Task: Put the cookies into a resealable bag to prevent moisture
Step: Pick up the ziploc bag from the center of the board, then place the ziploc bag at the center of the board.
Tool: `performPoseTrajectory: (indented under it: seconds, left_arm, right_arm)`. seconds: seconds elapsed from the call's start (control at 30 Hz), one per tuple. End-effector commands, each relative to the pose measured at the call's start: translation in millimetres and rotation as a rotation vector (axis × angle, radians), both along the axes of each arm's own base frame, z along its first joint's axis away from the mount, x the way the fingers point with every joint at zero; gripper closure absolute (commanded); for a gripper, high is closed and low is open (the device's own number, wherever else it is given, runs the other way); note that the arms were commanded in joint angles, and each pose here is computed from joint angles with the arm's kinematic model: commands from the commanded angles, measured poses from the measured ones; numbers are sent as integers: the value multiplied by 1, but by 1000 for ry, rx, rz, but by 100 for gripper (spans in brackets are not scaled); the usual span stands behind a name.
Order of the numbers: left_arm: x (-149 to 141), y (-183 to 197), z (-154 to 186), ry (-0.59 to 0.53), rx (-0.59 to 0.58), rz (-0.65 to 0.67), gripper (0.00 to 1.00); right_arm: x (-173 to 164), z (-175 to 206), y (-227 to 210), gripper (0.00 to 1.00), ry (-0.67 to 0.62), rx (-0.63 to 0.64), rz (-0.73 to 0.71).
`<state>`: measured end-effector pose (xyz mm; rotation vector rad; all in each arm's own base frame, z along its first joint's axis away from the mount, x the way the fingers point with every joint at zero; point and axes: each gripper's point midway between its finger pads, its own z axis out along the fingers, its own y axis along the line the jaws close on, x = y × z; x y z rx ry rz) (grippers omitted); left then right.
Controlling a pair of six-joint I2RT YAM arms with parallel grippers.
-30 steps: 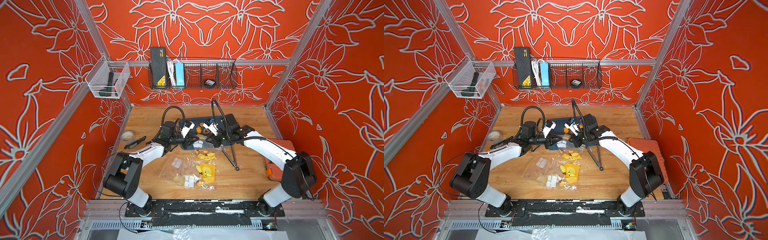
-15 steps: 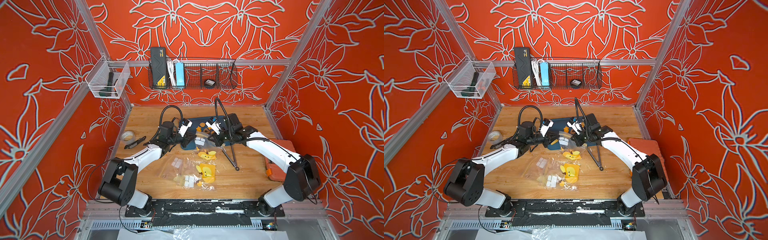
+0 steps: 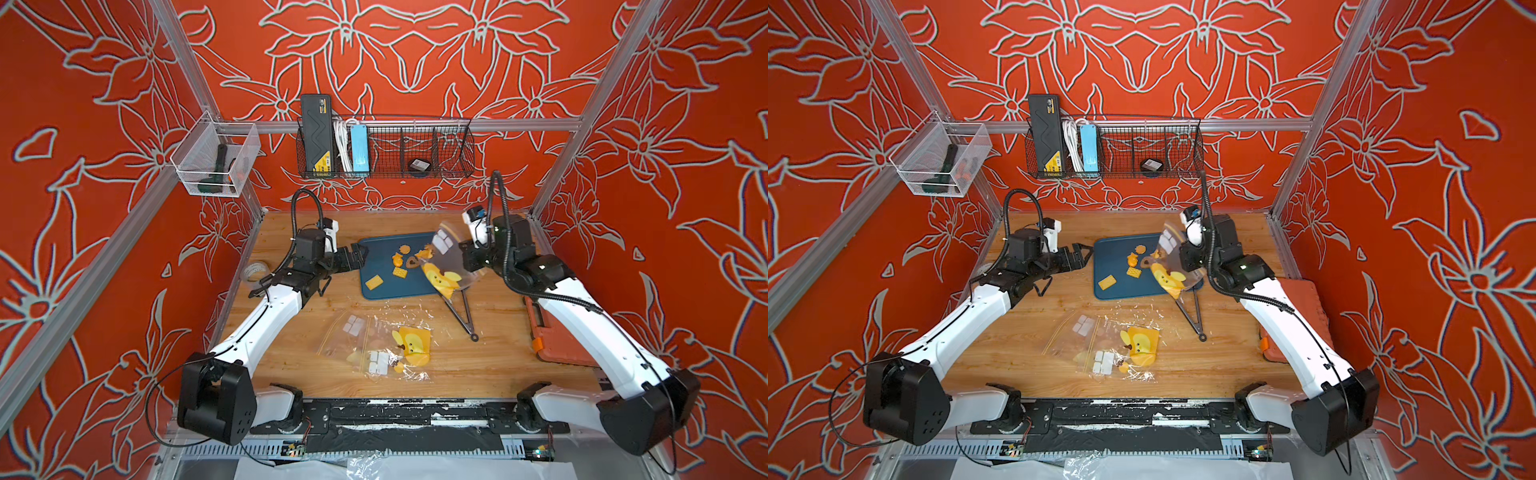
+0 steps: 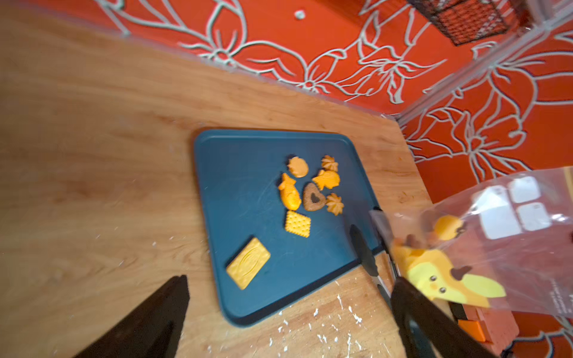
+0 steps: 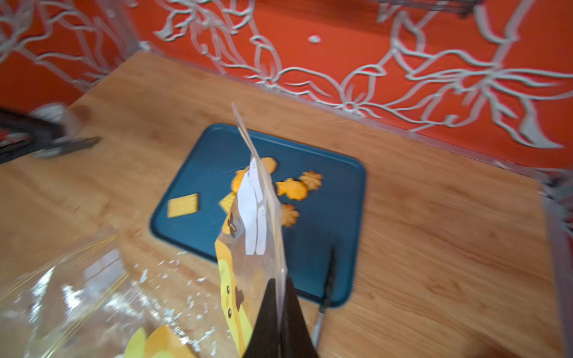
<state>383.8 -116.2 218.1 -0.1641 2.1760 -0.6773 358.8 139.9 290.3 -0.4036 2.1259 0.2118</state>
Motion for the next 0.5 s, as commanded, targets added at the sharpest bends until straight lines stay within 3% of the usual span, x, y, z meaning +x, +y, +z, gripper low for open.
performPoseTrajectory:
  seconds: [0.0, 0.13, 0.47]
  left_arm:
    - [-23, 8, -10, 49, -23, 46, 0]
    - [-32, 13, -4, 4, 11, 39, 0]
    - [-50, 1, -4, 26, 46, -89, 0]
  right_arm:
    - [14, 1, -53, 100, 16, -87, -187]
    - [39, 5, -95, 100, 16, -113, -284]
    - [101, -16, -210, 100, 57, -173, -474]
